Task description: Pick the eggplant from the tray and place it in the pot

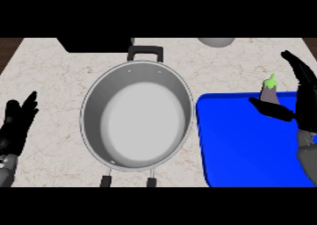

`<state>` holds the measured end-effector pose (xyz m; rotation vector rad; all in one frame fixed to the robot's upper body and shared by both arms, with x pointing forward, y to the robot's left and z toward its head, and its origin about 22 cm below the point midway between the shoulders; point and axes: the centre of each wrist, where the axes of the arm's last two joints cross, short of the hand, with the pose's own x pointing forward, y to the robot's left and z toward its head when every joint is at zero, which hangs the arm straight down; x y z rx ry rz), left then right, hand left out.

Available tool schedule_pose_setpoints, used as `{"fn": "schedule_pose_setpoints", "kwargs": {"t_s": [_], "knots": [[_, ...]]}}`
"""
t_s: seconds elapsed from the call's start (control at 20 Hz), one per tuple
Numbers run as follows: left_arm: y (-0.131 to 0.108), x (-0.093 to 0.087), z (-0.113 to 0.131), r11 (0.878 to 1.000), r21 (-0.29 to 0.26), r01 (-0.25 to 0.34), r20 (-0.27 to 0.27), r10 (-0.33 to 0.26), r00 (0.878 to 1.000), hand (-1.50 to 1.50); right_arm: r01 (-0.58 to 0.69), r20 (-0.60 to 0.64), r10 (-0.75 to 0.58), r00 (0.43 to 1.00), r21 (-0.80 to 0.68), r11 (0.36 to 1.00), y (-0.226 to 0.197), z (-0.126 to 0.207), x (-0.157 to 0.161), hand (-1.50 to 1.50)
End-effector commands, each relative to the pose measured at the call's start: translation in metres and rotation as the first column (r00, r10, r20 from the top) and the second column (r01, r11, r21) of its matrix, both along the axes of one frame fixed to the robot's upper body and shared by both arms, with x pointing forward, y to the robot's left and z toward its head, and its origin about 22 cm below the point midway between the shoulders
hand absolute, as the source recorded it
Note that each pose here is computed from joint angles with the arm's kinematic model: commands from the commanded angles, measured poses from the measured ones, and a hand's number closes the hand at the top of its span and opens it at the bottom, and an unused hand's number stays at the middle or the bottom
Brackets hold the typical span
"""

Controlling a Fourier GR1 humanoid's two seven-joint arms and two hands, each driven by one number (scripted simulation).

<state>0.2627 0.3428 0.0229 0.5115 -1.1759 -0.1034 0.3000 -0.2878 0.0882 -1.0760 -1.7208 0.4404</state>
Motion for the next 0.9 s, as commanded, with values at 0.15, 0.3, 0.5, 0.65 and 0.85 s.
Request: {"fn": "schedule_pose_setpoints", "kwargs": {"t_s": [0.15, 0.3, 0.5, 0.65, 0.85], "knots": [[-0.009, -0.008, -0.005, 1.000, 0.023, -0.010, -0.023, 0.010, 1.000, 0.00, 0.150, -0.251, -0.217, 0.943, -0.259, 0.954, 0.005, 0.044, -0.004, -1.50], [-0.018, 0.002, 0.004, 1.000, 0.007, 0.004, -0.009, -0.004, 1.000, 0.00, 0.128, -0.363, -0.258, 0.896, -0.344, 0.930, 0.024, 0.077, 0.001, -1.50], [-0.006, 0.000, 0.012, 1.000, 0.004, 0.003, -0.029, -0.003, 1.000, 0.00, 0.082, -0.552, -0.316, 0.772, -0.407, 0.910, 0.038, 0.079, 0.005, -1.50], [-0.008, 0.010, 0.006, 1.000, 0.012, -0.008, -0.019, 0.008, 1.000, 0.00, 0.016, -0.669, -0.287, 0.685, -0.380, 0.925, 0.056, 0.088, 0.008, -1.50], [-0.009, 0.008, 0.009, 0.999, 0.015, -0.029, -0.007, 0.029, 1.000, 0.00, 0.018, -0.717, -0.299, 0.629, -0.371, 0.928, 0.072, 0.091, 0.001, -1.50]]}}
